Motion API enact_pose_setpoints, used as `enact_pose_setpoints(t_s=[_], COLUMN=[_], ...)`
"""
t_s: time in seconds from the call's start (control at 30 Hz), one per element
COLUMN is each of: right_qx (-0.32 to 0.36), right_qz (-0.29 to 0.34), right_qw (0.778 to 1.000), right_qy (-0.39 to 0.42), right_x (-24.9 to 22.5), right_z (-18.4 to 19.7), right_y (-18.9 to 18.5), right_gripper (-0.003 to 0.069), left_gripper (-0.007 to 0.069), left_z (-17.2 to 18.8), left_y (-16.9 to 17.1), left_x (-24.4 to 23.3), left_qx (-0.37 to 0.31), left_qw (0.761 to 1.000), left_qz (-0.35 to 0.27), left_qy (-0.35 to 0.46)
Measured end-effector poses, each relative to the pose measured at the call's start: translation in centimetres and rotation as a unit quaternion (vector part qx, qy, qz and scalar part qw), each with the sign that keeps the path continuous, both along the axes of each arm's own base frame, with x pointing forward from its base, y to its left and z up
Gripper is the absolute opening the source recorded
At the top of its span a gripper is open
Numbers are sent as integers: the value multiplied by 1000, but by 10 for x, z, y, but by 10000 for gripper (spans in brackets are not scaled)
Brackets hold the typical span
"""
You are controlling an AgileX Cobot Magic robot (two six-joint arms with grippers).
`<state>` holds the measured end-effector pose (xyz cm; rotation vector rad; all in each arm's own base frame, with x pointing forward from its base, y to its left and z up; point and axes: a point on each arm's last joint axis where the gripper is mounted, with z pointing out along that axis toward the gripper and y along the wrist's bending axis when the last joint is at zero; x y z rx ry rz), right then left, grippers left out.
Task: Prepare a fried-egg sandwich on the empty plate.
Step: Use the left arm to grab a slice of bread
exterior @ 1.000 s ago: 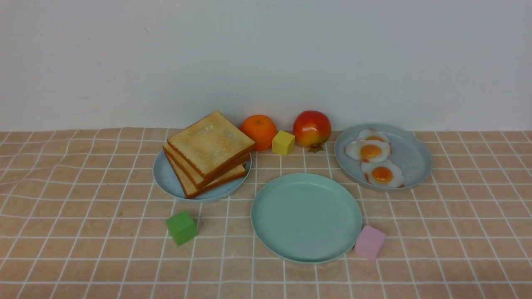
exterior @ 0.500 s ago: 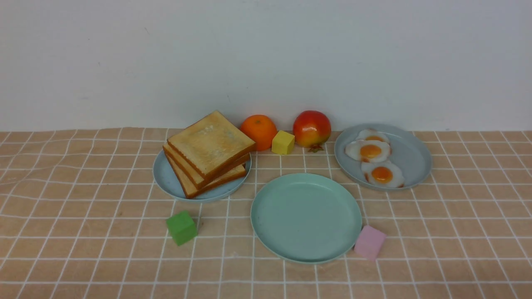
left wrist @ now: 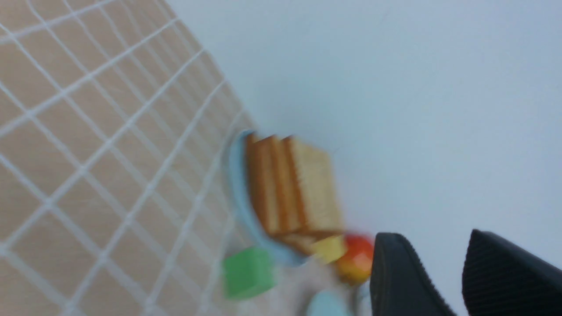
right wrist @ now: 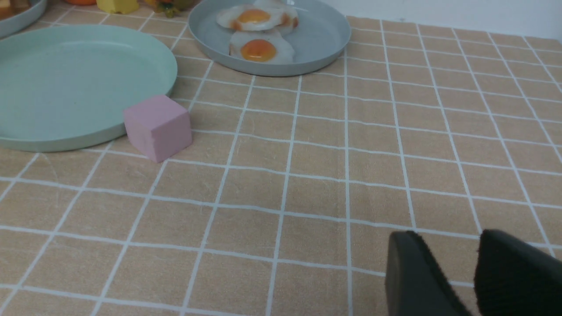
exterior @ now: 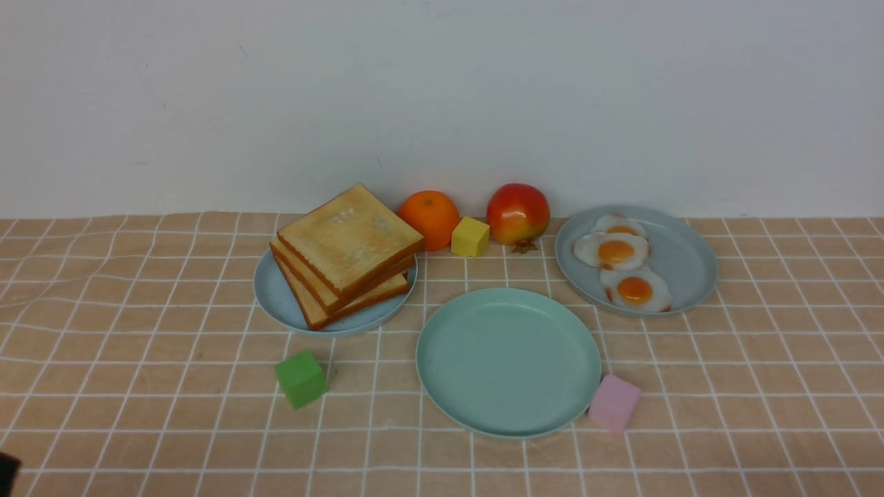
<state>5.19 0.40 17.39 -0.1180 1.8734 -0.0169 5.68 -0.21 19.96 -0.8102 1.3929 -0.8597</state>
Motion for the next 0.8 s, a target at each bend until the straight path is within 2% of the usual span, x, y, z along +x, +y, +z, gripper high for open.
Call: enact_pose_setpoints(t_s=[0.13, 0.27, 0.33, 0.37, 0.43, 0.47, 0.6, 0.63, 0.67, 0.73, 0.77, 0.8], right_qx=[0, 0, 0, 0, 0, -1, 6, 10, 47, 103, 148, 228], right_qz=[0, 0, 0, 0, 0, 0, -2, -2, -6, -12, -17, -28], right_qw=[1000, 1000, 1000, 1000, 1000, 1000, 1000, 1000, 998, 994, 987, 970], right_qy=[0, 0, 0, 0, 0, 0, -14, -14, -27, -42, -56, -78], right_x=[0, 0, 0, 0, 0, 0, 1, 1, 2, 3, 3, 4], right_z=[0, 0, 0, 0, 0, 0, 2, 1, 3, 6, 9, 15], right_y=[0, 0, 0, 0, 0, 0, 0, 0, 1, 3, 3, 4], right_gripper=[239, 239, 239, 239, 239, 239, 239, 239, 239, 239, 239, 239], left_gripper=[229, 185, 130, 120, 66, 59, 15, 15, 13, 13, 13, 13], left_z=[5, 15, 37, 39, 63, 64, 92, 91, 99, 106, 111, 116], left_y=[3, -1, -7, -7, -13, -14, -28, -28, -32, -36, -37, -39], left_x=[0, -2, -8, -9, -13, -12, -1, 1, 7, 13, 16, 27], left_qx=[-19, 4, 66, 71, 141, 145, 248, 247, 276, 295, 306, 311], left_qw=[999, 1000, 997, 997, 987, 986, 945, 944, 922, 903, 893, 883], left_qz=[16, -7, -34, -35, -72, -76, -192, -193, -237, -268, -283, -298], left_qy=[-25, -16, -19, -20, -11, -5, 97, 102, 137, 161, 170, 187])
